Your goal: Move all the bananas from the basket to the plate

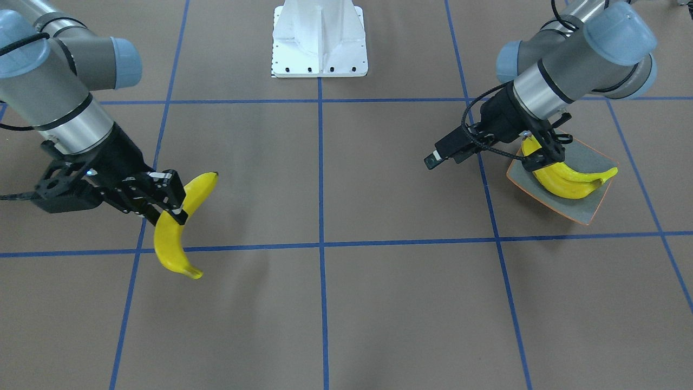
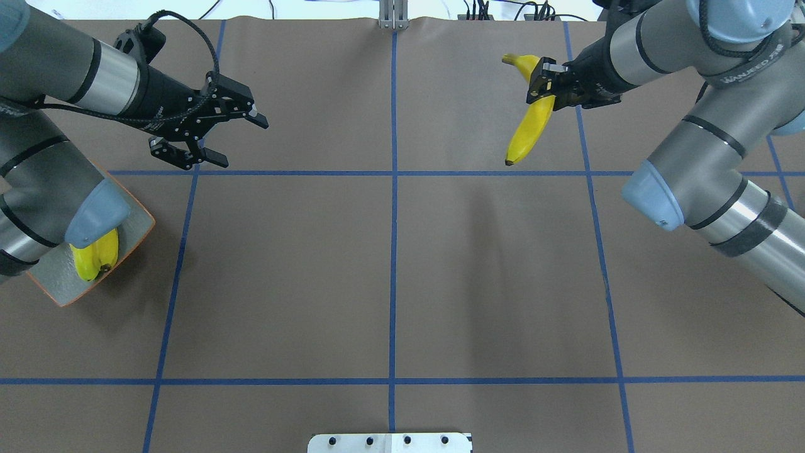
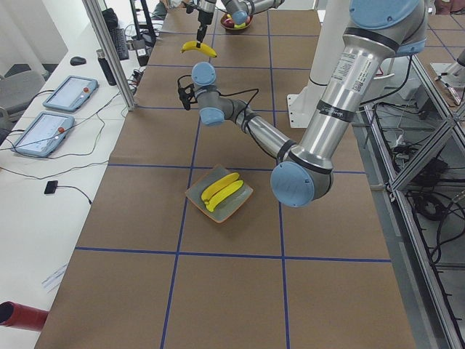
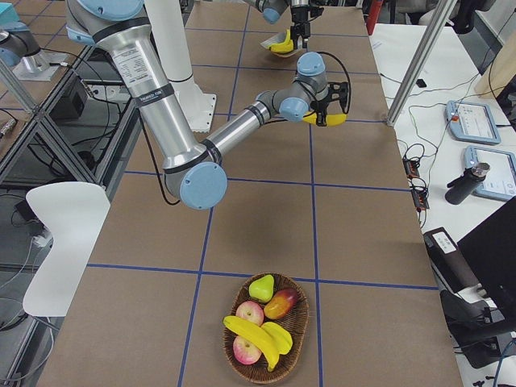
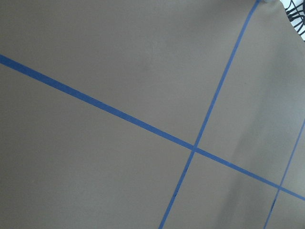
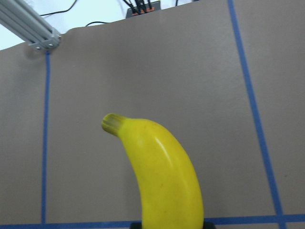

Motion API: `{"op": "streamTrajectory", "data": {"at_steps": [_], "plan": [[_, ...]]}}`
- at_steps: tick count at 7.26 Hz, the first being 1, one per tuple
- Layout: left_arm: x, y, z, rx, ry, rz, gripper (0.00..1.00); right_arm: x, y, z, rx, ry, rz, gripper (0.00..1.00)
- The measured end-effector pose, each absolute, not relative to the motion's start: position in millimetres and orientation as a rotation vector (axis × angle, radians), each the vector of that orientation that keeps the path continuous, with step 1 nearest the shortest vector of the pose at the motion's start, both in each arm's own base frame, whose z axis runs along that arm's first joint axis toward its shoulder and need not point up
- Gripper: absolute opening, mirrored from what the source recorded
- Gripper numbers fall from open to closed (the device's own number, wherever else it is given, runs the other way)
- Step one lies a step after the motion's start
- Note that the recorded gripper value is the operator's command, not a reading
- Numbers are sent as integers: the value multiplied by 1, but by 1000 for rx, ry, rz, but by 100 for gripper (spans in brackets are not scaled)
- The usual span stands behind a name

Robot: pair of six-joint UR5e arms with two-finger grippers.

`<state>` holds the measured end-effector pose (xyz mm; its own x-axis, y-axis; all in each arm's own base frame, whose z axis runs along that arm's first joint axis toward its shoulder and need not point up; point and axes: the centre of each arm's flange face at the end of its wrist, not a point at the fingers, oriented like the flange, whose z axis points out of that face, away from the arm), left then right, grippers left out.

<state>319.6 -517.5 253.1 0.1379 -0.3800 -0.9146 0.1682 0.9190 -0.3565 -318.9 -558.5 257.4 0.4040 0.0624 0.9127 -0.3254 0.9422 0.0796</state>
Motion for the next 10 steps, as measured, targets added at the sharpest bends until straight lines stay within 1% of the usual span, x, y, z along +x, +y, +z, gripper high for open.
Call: {"op": "streamTrajectory", "data": {"at_steps": [2,4,7,10], "plan": [[348,-504,216,-190,1420,-326,100,-351,-539,224,280,-1275,232,0],[366,-487,182,-173,1483,-240,100,-373,-525,206,326,-1373,214,0],[374,-465,162,-122,1593,-121,100,-390,-497,189,382,-1514,136,0],[391,-449,139,-67,1658,-72,100,-409,-469,172,351,-1608,68,0]]}}
